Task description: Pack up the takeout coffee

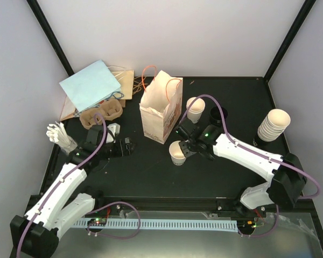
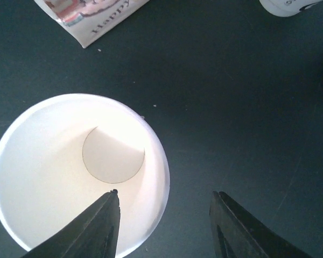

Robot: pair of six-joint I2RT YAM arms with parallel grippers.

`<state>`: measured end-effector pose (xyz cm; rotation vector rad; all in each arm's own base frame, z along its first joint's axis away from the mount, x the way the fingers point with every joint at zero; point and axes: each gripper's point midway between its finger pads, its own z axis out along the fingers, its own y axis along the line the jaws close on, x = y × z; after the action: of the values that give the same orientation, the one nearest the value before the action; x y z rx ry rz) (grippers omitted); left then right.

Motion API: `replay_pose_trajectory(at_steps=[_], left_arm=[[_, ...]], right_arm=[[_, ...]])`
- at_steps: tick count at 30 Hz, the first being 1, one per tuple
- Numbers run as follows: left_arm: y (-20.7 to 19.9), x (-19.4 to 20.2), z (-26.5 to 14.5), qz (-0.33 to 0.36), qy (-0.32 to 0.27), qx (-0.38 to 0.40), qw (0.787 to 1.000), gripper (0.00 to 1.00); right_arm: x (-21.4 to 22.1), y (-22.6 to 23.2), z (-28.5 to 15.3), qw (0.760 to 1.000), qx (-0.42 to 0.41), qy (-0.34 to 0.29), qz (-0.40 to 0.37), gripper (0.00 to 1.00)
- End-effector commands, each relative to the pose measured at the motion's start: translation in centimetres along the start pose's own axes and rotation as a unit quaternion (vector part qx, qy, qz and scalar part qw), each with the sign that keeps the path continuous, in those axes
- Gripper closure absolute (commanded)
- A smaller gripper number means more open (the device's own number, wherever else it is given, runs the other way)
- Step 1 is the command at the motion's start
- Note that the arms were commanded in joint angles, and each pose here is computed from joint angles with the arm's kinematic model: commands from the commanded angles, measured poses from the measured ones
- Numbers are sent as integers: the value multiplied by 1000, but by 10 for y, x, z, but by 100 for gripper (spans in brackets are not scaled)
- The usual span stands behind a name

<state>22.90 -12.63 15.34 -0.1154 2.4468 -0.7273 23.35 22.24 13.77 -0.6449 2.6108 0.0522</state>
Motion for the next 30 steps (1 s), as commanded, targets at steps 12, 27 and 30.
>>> replay_pose_trajectory(at_steps=[12, 27, 30], left_arm=[[-3, 3, -5, 12, -4, 14, 1000, 1], [-4, 4, -4, 15, -1, 18, 1000, 1], [-5, 3, -4, 17, -1, 19, 1000, 1]], right_arm=[[0, 0, 26, 999, 32, 28, 15, 64], [3, -6, 27, 998, 43, 30, 16, 88], [1, -13, 23, 998, 49, 27, 19, 90]])
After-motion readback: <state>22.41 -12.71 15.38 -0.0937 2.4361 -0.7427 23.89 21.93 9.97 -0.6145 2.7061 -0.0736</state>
